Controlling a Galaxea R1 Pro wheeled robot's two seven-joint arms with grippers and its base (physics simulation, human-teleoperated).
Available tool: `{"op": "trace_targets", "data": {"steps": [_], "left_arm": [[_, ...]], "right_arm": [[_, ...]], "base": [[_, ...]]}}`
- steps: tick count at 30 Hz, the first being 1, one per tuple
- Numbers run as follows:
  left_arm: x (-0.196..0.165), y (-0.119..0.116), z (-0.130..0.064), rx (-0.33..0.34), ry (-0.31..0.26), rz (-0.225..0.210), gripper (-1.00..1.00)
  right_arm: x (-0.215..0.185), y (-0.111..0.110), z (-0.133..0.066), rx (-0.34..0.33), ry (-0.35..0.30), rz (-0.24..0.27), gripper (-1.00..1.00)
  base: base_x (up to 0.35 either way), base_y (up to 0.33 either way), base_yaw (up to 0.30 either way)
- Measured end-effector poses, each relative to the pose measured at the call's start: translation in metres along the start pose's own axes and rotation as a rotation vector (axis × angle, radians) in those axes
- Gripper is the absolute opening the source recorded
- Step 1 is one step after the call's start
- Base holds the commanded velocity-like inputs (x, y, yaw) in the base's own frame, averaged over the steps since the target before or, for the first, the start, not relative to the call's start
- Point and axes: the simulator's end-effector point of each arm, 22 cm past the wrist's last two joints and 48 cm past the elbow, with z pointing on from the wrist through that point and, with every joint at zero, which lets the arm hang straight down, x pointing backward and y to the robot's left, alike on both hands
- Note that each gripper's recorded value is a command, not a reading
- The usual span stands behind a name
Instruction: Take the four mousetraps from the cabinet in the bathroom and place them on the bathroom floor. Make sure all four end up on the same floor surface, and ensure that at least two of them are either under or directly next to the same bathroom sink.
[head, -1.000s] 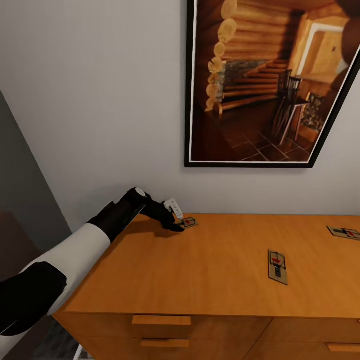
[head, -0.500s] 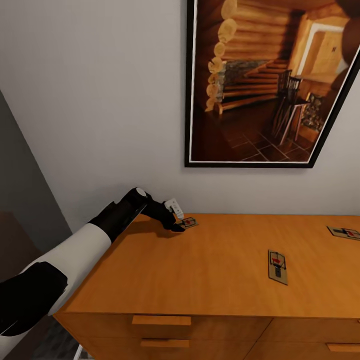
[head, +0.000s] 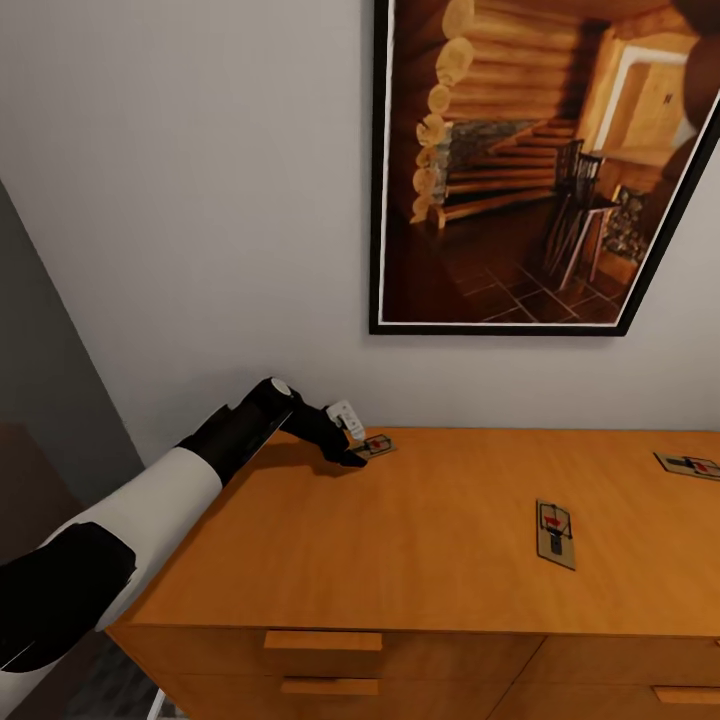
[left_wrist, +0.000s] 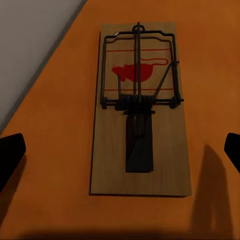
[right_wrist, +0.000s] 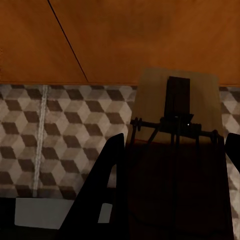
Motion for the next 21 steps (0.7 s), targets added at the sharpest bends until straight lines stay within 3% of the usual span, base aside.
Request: {"op": "trace_targets", "data": {"steps": [21], "left_arm": [[0.0018, 0.0002, 0.0006, 0.001, 0.003, -0.003, 1.00]], "right_arm": [[0.0004, 0.0000, -0.0002, 0.000, 0.001, 0.000, -1.00]], "base": [[0.000, 0.000, 0.000]]}}
